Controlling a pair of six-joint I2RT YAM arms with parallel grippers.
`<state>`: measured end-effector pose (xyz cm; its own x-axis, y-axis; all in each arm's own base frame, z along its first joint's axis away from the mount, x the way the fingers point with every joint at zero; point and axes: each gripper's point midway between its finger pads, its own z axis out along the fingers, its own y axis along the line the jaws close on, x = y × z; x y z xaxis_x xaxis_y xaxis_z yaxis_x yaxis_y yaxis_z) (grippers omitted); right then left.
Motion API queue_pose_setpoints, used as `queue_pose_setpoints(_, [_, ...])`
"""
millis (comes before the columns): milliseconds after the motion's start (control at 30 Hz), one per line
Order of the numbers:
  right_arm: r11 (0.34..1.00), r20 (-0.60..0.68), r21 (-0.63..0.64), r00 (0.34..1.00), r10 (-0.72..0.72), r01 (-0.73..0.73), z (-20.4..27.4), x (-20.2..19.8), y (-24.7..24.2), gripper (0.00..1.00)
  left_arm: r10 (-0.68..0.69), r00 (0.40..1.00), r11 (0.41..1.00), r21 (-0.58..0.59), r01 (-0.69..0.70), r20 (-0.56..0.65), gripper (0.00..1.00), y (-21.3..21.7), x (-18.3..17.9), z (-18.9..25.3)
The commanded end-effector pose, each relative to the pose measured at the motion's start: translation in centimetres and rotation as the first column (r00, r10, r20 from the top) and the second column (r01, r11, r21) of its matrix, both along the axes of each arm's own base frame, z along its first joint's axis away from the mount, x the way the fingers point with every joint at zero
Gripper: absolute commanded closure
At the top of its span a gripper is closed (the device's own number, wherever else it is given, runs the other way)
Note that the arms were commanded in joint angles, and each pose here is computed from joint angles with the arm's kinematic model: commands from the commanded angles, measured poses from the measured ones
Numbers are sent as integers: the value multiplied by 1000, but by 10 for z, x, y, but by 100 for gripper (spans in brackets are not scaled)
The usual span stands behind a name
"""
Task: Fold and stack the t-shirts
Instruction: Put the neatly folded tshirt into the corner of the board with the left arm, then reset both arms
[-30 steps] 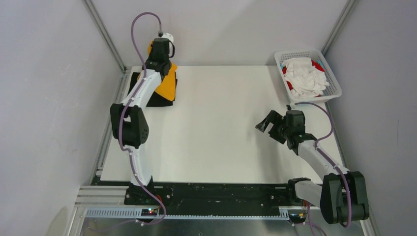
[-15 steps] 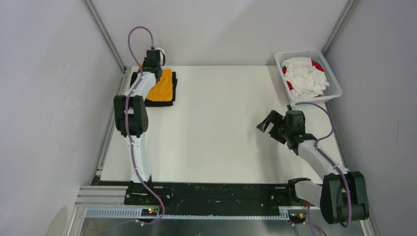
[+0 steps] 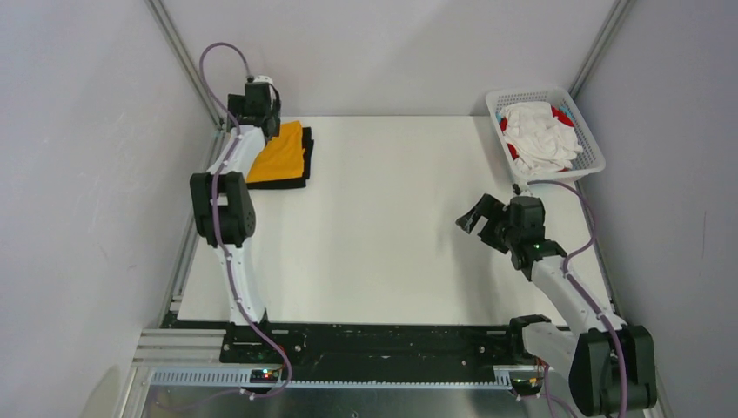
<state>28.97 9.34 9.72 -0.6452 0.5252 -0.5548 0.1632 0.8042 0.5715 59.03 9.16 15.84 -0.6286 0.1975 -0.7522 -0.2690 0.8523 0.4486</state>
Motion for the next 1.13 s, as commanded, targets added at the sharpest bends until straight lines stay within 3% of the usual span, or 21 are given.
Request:
queue_pose_setpoints(0, [1000,63,-19,998,-5,6,22,-5,-4,1,5,948,972,-223,70,318,0,-29,-19,119])
queue_pose_setpoints(100, [1000,83,-20,996,-13,15,34,-17,-6,1,-41,910,909,-362,205,414,0,-60,-45,158])
queue_pose_setpoints(233, [999,89,-28,996,-29,32,38,-33,-10,1,5,886,794,-541,279,464,0,-99,-96,171])
queue_pose_setpoints(300, [1000,97,-20,995,-20,22,39,-40,-8,1,5,888,768,-570,291,460,0,-126,-127,163])
queue_pose_setpoints(333, [1000,93,-14,996,-14,15,37,-43,-5,1,42,887,790,-559,252,460,0,-127,-137,159])
queue_pose_setpoints(467, [1000,108,-16,994,-15,17,35,-56,-5,1,-12,898,813,-519,265,439,0,-179,-215,122])
queue_pose_setpoints(567, [1000,107,-23,994,-17,20,28,-62,-6,1,-114,926,785,-539,306,359,0,-222,-275,53])
queue_pose_setpoints(700, [992,155,-44,981,-114,122,21,-66,-23,1,-155,931,764,-557,325,331,0,-228,-337,-4])
queue_pose_setpoints(800, [987,191,-31,970,-150,159,23,-68,-29,1,-158,927,741,-580,340,341,0,-225,-346,-7])
queue_pose_setpoints(1100, [984,227,-13,959,-172,179,27,-67,-31,1,-141,927,759,-563,327,348,0,-213,-349,-5])
